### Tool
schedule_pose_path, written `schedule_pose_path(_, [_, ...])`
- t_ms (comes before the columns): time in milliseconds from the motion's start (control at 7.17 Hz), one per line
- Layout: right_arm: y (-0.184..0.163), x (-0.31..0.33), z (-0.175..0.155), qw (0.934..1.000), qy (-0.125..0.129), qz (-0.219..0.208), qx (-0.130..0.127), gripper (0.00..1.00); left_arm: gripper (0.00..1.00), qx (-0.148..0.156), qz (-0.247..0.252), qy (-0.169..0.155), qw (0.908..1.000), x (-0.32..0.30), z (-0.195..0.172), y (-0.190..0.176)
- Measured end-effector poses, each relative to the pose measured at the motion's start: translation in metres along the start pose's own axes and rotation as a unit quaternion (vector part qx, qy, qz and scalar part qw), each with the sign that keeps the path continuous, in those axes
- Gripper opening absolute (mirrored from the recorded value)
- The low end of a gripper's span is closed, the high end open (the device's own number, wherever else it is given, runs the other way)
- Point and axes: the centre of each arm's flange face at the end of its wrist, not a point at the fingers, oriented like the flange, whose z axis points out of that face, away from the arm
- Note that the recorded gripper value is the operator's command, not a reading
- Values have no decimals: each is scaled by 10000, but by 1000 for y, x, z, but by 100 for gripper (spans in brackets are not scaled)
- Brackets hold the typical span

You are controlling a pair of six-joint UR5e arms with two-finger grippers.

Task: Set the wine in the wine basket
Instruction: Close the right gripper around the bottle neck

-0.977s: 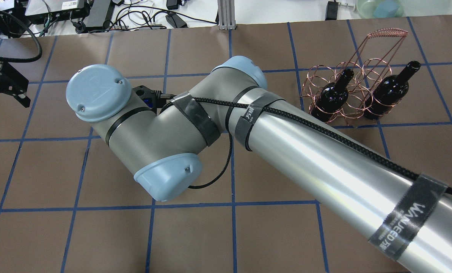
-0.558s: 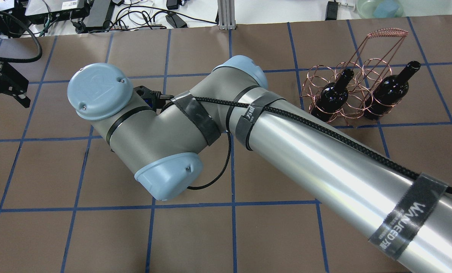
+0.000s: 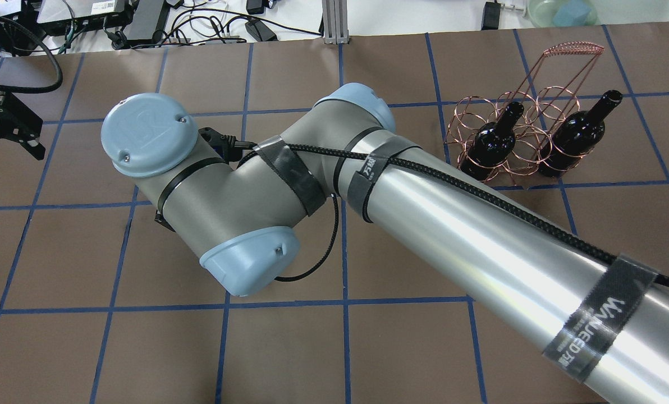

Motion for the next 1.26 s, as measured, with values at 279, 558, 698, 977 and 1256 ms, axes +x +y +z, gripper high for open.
schedule_pose_path(279, [2, 2, 5, 10000, 30, 10, -50, 81, 100, -1, 0, 0, 10000, 0, 0, 0])
schedule_pose_path(558, [5, 4, 9, 9999, 67, 7, -102, 59, 100, -6, 0, 2, 10000, 0, 1, 0])
schedule_pose_path(698, [5, 4, 10, 9999, 69, 2, -110, 56, 100, -7, 0, 2, 10000, 0, 1, -1])
schedule_pose_path(977, [5, 4, 10, 9999, 57, -31, -105, 49, 100, -40, 5, 13, 10000, 0, 1, 0])
schedule_pose_path(1256, [5, 2, 8, 9999, 11, -40, -115, 45, 100, -71, 15, 36, 10000, 2, 2, 1])
